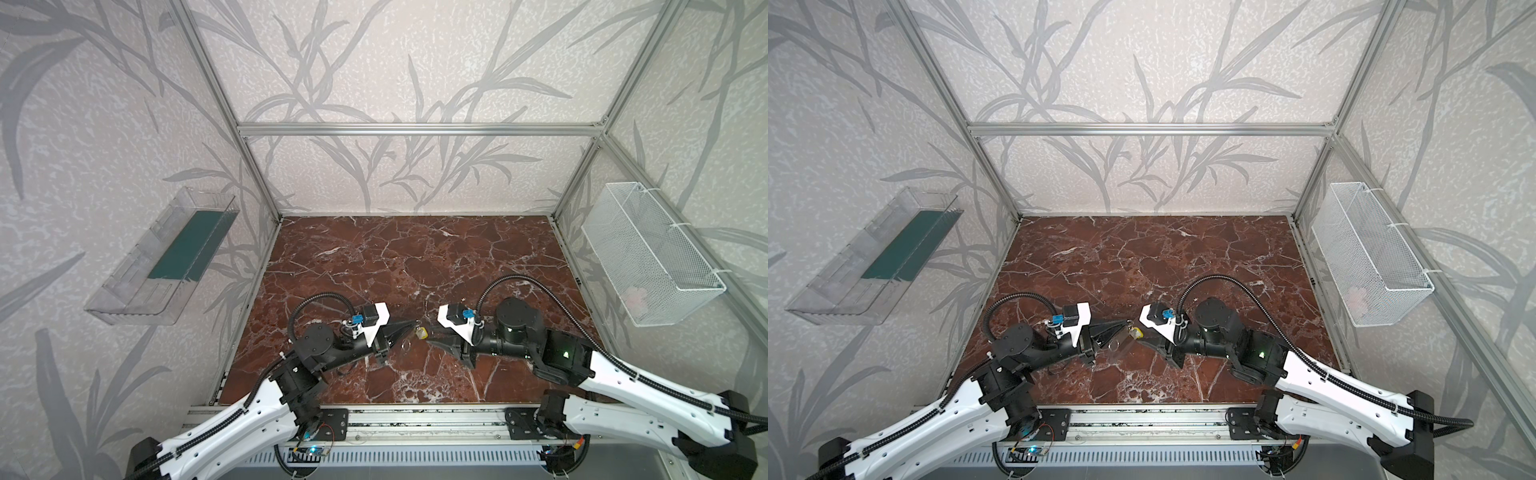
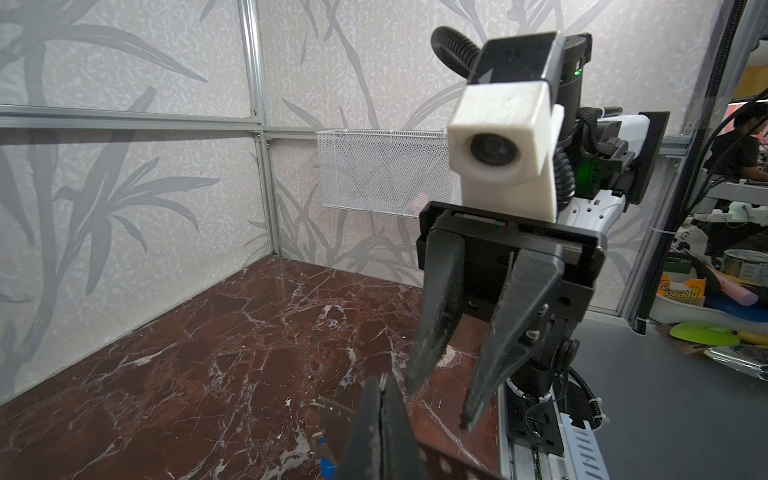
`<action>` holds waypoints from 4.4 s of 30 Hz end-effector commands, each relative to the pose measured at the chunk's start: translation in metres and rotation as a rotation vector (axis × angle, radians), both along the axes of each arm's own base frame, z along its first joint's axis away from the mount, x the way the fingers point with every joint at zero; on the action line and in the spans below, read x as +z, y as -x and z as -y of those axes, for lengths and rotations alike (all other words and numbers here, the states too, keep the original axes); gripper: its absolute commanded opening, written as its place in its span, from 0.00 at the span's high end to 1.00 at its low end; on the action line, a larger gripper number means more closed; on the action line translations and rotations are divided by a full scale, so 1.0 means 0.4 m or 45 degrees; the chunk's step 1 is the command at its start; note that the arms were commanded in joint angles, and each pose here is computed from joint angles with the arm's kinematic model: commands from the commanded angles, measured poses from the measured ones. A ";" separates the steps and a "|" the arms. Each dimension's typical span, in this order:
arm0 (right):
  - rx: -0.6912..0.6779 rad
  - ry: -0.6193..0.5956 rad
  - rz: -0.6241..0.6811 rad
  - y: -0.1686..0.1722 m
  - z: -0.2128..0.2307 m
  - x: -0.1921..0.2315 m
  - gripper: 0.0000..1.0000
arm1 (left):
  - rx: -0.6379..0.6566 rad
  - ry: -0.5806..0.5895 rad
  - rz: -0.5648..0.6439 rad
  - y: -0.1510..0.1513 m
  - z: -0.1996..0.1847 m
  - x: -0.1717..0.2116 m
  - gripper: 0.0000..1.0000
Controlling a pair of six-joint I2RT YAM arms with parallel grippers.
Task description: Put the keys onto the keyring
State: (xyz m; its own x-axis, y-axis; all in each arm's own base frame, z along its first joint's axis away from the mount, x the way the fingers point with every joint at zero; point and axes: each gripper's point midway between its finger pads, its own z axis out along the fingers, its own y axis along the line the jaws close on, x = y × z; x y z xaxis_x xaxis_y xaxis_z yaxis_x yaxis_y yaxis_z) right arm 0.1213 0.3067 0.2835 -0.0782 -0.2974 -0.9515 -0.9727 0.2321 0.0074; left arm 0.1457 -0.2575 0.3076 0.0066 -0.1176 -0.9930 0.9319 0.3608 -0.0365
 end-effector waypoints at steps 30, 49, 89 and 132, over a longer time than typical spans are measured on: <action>-0.329 -0.055 -0.001 -0.122 -0.039 -0.028 0.61 | 0.469 0.098 -0.045 -0.167 -0.024 0.046 1.00; -0.536 -0.064 -0.286 -0.147 -0.007 0.001 1.00 | 0.599 -0.006 -0.061 -0.216 -0.025 0.007 0.95; -1.300 -0.970 -1.269 -0.531 0.135 0.013 1.00 | 0.641 -0.647 0.065 -0.330 -0.003 0.016 0.60; -1.239 -1.119 -1.588 -0.591 0.121 -0.020 1.00 | 0.527 -1.007 0.525 -0.517 0.094 -0.150 0.72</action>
State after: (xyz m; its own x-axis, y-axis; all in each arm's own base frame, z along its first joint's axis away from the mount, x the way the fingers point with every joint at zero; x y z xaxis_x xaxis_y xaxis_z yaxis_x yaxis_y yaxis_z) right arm 0.3579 0.2582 0.2566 -0.6101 0.7913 -0.0413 0.2143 0.2150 0.9528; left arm 0.3389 -0.2970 0.2304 0.2102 0.6669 -0.7149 0.6866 0.4199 0.5936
